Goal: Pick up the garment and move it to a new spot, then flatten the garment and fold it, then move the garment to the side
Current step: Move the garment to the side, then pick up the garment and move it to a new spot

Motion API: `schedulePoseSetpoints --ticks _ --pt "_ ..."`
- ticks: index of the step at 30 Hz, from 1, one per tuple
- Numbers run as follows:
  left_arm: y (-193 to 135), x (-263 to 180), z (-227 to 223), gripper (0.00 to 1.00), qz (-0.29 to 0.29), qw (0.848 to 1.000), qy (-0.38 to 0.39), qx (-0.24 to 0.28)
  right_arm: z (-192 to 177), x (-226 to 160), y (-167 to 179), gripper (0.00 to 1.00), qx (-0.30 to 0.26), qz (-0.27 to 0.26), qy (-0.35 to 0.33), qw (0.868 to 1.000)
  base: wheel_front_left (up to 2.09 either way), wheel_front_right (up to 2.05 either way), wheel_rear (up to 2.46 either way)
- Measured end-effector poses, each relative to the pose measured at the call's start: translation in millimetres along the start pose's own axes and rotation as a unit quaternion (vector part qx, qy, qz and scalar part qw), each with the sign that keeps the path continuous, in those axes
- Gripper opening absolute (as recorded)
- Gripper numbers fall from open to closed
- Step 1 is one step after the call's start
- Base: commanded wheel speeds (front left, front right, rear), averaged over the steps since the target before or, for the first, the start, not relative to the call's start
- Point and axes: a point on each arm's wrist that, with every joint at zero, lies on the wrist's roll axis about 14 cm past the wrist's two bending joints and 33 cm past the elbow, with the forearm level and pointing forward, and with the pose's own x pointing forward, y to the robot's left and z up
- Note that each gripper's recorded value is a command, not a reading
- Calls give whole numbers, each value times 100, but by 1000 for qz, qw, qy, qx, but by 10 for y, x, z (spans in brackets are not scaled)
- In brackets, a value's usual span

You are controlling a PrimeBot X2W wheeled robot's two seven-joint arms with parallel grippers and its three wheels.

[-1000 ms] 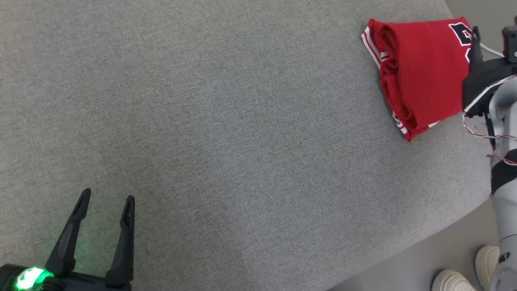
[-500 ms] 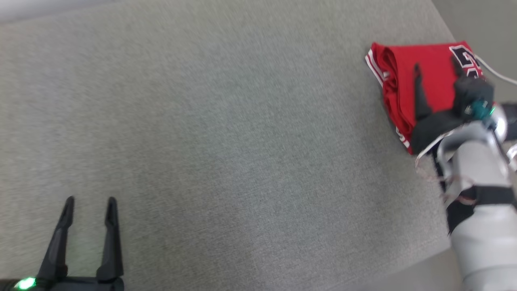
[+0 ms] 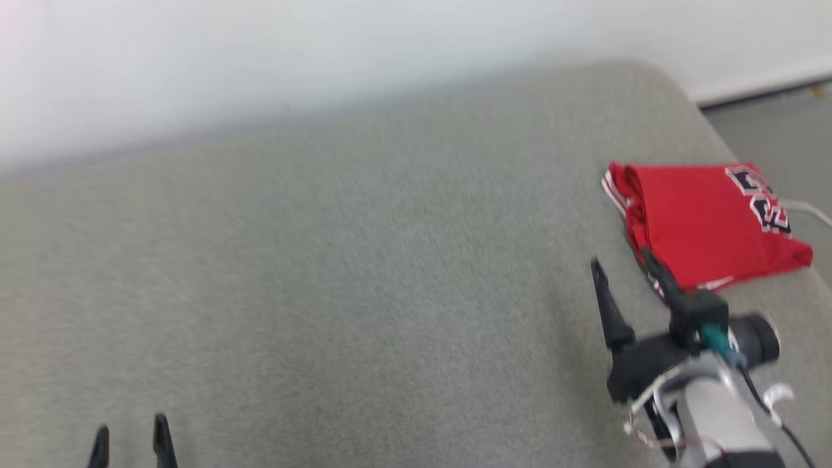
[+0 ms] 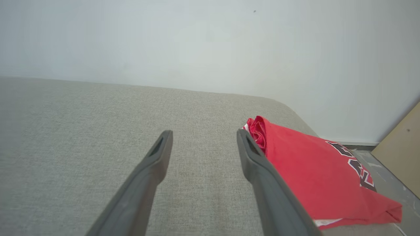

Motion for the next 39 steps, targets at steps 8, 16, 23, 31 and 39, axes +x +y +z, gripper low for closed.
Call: schedulePoseSetpoints --ticks 8,16,23,31,39 --pt "189 -425 73 100 40 999 -3 15 115 -356 296 100 54 19 -35 998 0 0 0" --pt "401 -739 94 100 76 997 -8 16 168 -494 676 100 70 61 -46 995 0 0 0" --pt "462 -872 65 100 87 996 -7 7 91 -563 757 100 73 68 -36 994 0 0 0" --pt "483 -907 119 100 90 996 -18 3 34 -609 756 100 78 64 -30 994 0 0 0" --pt "467 -882 126 100 86 996 -18 2 36 -614 764 100 81 63 -31 994 0 0 0"
